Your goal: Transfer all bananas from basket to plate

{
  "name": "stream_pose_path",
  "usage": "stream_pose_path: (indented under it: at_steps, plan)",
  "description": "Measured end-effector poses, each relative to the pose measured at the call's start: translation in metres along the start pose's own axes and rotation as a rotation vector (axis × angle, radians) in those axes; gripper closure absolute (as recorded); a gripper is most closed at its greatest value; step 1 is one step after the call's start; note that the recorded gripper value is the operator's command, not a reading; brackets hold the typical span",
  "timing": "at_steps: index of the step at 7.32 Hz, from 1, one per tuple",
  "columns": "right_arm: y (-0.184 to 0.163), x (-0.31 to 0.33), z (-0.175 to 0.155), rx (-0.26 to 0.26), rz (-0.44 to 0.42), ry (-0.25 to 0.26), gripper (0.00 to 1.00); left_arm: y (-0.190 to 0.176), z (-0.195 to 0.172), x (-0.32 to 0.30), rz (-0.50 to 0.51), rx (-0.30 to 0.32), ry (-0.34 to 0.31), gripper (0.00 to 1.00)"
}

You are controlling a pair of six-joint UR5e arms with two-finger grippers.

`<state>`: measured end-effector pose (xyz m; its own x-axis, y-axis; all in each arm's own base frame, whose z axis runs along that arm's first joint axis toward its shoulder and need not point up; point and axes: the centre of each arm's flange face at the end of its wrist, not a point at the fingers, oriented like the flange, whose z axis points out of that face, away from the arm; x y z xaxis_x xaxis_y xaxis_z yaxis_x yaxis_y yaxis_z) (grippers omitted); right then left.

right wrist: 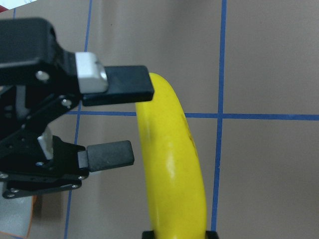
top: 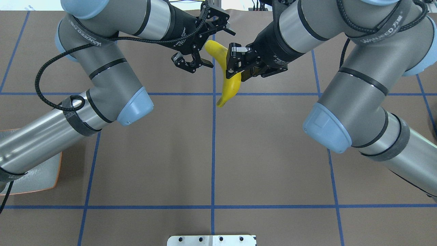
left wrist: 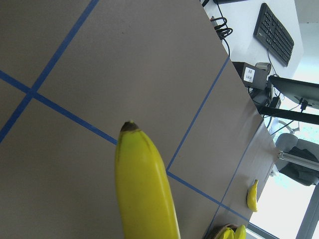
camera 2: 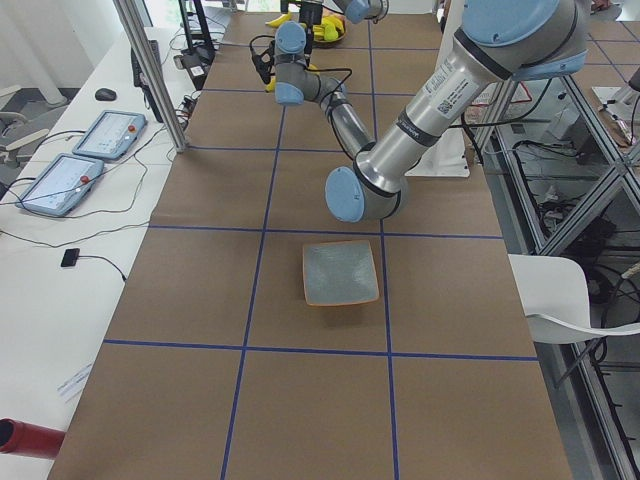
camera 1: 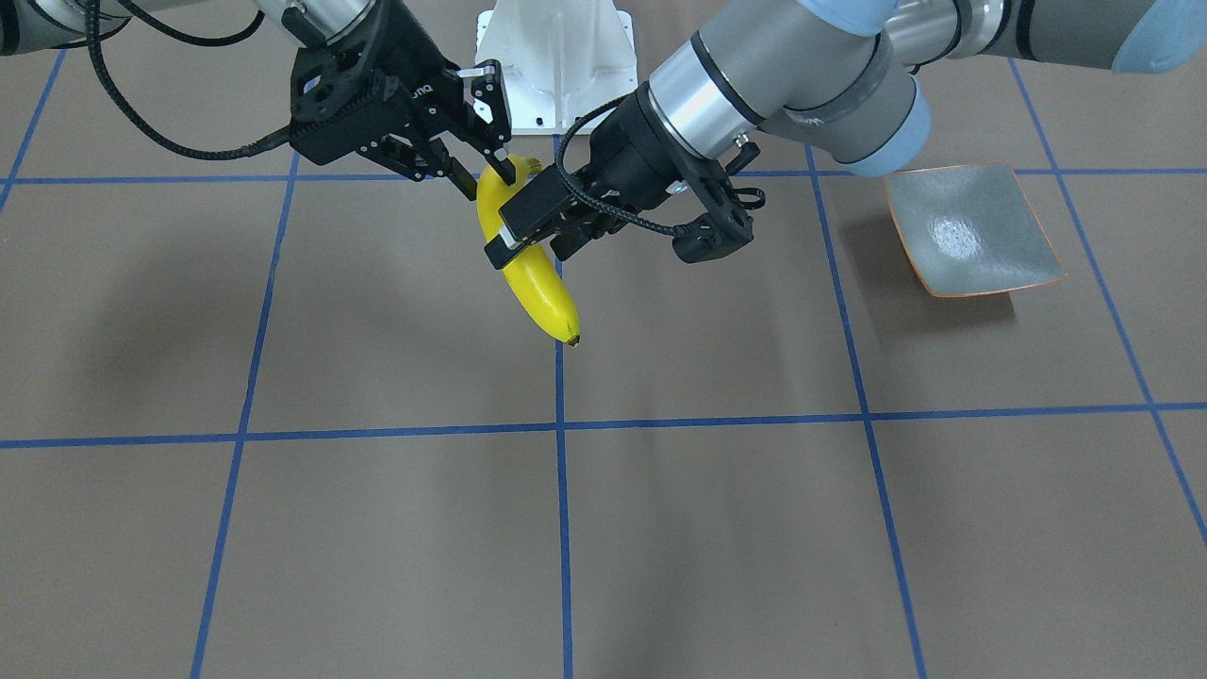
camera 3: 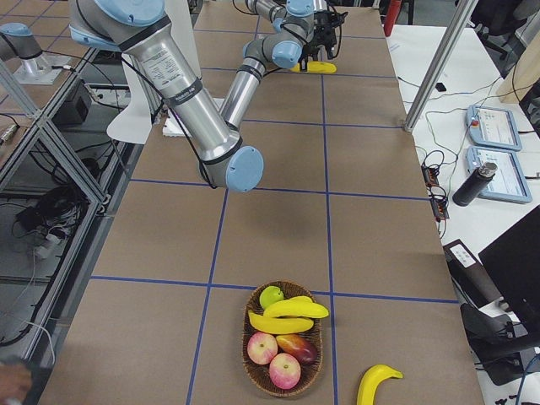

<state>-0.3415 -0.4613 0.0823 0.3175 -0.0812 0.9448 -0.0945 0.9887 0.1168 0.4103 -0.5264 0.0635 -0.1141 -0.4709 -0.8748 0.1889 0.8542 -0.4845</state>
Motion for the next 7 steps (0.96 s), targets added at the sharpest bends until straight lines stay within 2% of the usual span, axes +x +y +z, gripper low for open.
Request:
stream_pose_path:
  at_steps: [1,3,4,5,6,7]
  plan:
    - [-0.001,-0.003,-0.001,0.007,-0.003,-0.003,1.00,0.001,0.001,0.000,-0.002,0.001,0.001,0.06]
    - [0.000,-0.008,-0.006,0.018,-0.007,-0.010,1.00,0.001,0.002,0.000,-0.020,0.007,0.006,0.31]
    - [0.001,-0.010,-0.008,0.022,-0.003,-0.015,1.00,0.001,0.002,0.000,-0.033,0.009,0.008,0.40]
    - [0.001,-0.014,-0.009,0.028,0.002,-0.019,1.00,0.002,0.002,0.000,-0.041,0.009,0.009,0.72]
    - [0.001,-0.016,-0.009,0.035,0.004,-0.019,1.00,0.002,0.001,0.000,-0.048,0.009,0.011,1.00]
    - [0.001,-0.017,-0.007,0.038,0.006,-0.018,1.00,0.003,0.001,0.000,-0.056,0.007,0.012,1.00]
